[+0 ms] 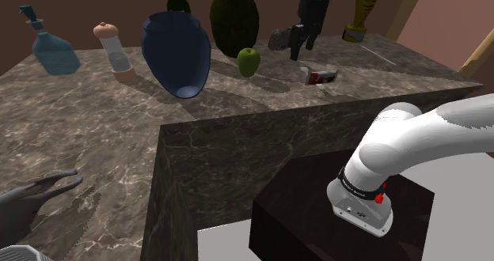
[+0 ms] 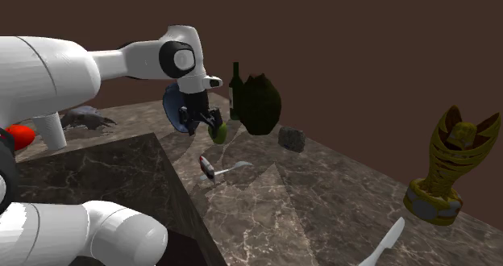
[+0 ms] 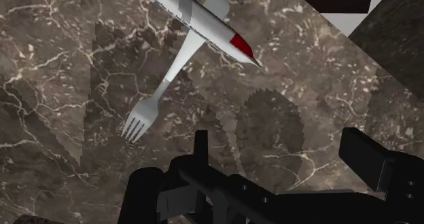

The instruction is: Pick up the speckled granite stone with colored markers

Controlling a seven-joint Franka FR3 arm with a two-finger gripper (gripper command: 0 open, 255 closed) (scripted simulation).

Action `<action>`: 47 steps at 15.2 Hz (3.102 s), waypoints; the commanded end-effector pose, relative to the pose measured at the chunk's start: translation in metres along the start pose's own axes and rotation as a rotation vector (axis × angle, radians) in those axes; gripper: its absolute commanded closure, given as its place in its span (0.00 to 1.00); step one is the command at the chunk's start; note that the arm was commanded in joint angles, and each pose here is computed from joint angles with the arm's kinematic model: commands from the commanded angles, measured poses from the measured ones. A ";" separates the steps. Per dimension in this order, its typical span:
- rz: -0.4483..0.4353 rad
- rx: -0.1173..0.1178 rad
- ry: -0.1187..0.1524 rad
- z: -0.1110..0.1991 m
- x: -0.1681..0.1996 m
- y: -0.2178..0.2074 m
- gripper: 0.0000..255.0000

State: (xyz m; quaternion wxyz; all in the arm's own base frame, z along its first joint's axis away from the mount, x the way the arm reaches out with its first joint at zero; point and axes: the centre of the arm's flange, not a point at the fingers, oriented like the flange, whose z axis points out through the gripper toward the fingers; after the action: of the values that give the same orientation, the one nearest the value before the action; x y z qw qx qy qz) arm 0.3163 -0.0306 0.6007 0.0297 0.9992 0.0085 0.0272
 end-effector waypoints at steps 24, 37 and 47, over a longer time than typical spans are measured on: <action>-0.572 0.124 -0.109 0.042 0.215 0.238 0.00; -0.702 0.152 -0.134 0.099 0.278 0.269 0.00; -0.702 0.152 -0.134 0.100 0.278 0.270 1.00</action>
State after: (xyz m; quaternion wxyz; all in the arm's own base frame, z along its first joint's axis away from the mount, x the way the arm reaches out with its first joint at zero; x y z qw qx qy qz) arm 0.6042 -0.2991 0.5338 -0.0365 0.9339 0.3523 -0.0495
